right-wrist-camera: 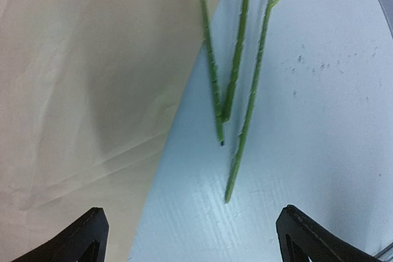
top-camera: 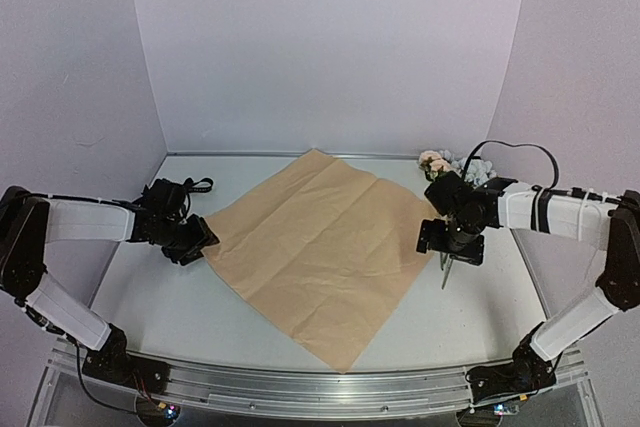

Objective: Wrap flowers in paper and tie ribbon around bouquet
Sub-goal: Adjust the flattened wrapping paper at the center of the board, then pick up the fake flower from the corner of the board.

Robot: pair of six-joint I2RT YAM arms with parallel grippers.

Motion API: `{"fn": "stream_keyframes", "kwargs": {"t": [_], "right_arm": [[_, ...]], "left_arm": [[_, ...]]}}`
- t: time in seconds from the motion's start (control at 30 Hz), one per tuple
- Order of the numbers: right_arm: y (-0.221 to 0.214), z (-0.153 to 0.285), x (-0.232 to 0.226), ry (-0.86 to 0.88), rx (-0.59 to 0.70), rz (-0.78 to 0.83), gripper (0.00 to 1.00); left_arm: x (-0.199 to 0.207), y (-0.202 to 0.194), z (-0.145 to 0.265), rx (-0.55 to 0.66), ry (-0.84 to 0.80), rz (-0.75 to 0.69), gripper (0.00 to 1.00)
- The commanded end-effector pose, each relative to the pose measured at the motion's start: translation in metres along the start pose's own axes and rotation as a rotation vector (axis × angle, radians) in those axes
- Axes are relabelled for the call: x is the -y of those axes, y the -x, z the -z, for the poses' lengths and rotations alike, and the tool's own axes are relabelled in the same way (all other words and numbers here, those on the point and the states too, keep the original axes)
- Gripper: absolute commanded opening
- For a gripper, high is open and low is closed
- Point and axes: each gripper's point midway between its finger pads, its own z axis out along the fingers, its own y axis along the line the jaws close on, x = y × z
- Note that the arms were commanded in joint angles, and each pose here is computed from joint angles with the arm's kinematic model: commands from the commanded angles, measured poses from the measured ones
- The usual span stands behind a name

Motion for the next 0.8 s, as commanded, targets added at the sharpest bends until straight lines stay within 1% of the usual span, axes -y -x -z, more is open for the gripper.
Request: {"fn": "stream_keyframes", "kwargs": {"t": [0.0, 0.07, 0.2, 0.33, 0.4, 0.53, 0.67, 0.77], "right_arm": [[0.027, -0.01, 0.013, -0.01, -0.066, 0.042, 0.98], [0.042, -0.018, 0.019, -0.002, -0.09, -0.008, 0.98], [0.066, -0.039, 0.024, -0.013, -0.125, -0.052, 0.98], [0.085, -0.06, 0.027, 0.007, -0.165, -0.099, 0.98], [0.098, -0.067, 0.026, 0.015, -0.169, -0.114, 0.98], [0.113, -0.089, 0.029, 0.008, -0.194, -0.146, 0.98], [0.123, -0.101, 0.032, -0.009, -0.218, -0.153, 0.98], [0.125, -0.105, 0.039, -0.039, -0.236, -0.155, 0.98]], "left_arm": [[0.024, 0.014, 0.025, 0.013, -0.016, -0.111, 0.61], [0.029, 0.018, 0.034, 0.017, -0.006, -0.143, 0.65], [0.044, 0.022, 0.046, 0.02, -0.035, -0.196, 0.71], [0.067, 0.019, 0.048, -0.003, -0.087, -0.259, 0.73], [0.09, 0.013, 0.047, -0.018, -0.153, -0.3, 0.73], [0.125, 0.002, 0.03, -0.063, -0.214, -0.359, 0.73], [0.158, -0.014, 0.011, -0.121, -0.299, -0.405, 0.72], [0.17, -0.035, -0.011, -0.185, -0.32, -0.436, 0.71]]}}
